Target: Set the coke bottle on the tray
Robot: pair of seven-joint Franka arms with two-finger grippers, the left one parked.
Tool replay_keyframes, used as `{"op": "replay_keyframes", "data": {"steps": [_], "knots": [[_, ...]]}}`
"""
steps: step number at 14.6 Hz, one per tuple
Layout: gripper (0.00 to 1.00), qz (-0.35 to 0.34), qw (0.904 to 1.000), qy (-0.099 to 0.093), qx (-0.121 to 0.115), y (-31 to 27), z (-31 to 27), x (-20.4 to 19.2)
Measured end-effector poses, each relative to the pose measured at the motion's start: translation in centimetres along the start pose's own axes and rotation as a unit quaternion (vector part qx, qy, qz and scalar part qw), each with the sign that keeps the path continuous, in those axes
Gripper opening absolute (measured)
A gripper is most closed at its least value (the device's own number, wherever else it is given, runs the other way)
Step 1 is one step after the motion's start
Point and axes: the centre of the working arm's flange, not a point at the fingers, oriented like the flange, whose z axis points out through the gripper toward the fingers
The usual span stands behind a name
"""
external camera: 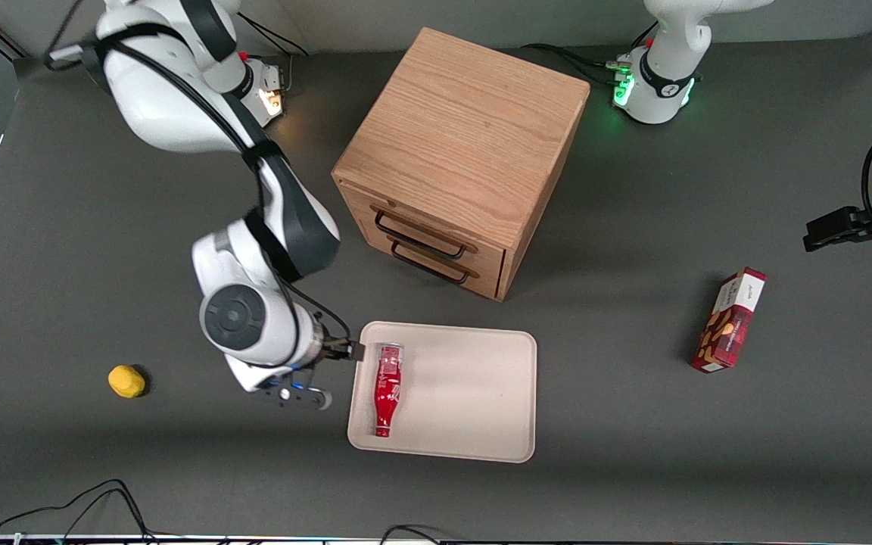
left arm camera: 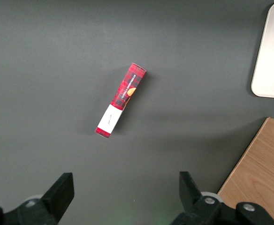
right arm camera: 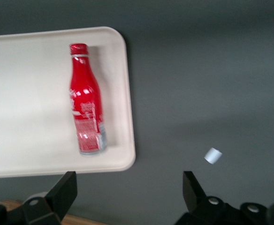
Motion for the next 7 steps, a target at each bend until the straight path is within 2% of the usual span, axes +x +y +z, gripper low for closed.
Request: {"op": "replay_keyframes", "data": {"steps": [4,7], "knots": [[1.0,-0.009,0.9999,-0.006,-0.013,6.9,-7.6,-5.1],[1.0,-0.036,0.9989,-0.021,-0.02,14.0,-12.4,-7.0]]}}
